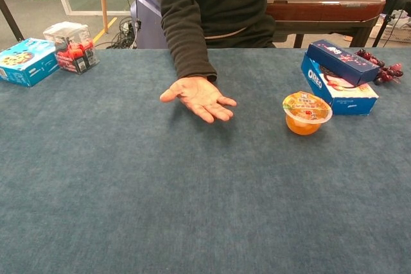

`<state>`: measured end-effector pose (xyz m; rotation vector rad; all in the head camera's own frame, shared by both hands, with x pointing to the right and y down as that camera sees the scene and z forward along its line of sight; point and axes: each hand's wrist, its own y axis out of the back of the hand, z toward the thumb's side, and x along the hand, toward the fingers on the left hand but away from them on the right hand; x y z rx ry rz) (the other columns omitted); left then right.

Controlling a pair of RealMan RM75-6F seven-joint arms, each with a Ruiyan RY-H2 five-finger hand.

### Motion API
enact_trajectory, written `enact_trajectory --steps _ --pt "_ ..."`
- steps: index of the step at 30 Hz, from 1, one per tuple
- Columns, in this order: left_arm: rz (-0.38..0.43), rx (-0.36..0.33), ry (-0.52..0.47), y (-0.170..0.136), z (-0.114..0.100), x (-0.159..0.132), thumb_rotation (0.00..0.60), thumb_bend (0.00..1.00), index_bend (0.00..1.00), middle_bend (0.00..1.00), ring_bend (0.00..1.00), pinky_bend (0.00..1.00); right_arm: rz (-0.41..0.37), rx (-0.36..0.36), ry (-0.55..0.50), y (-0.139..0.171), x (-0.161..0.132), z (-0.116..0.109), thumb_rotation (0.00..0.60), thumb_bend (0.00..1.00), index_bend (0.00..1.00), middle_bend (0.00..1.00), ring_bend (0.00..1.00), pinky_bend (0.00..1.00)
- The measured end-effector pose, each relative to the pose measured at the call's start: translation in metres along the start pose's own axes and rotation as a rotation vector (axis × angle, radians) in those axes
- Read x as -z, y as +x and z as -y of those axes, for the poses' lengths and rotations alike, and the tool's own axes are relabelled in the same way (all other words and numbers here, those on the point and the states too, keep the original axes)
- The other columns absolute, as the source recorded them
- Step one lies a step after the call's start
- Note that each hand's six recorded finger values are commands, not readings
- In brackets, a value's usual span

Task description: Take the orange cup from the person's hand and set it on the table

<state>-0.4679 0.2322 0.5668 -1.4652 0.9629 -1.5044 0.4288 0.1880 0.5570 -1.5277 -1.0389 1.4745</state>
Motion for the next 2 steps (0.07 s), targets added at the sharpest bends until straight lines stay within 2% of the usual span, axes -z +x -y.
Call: enact_trajectory --steps 2 --pt "0.000 0.002 -0.002 0.0004 0.0006 -0.0005 0.600 0.23 0.26 0.19 0.20 0.20 0.002 0.003 -0.004 0.0029 0.0002 -0.0002 0.600 0.30 0.00 0.12 0.00 0.13"
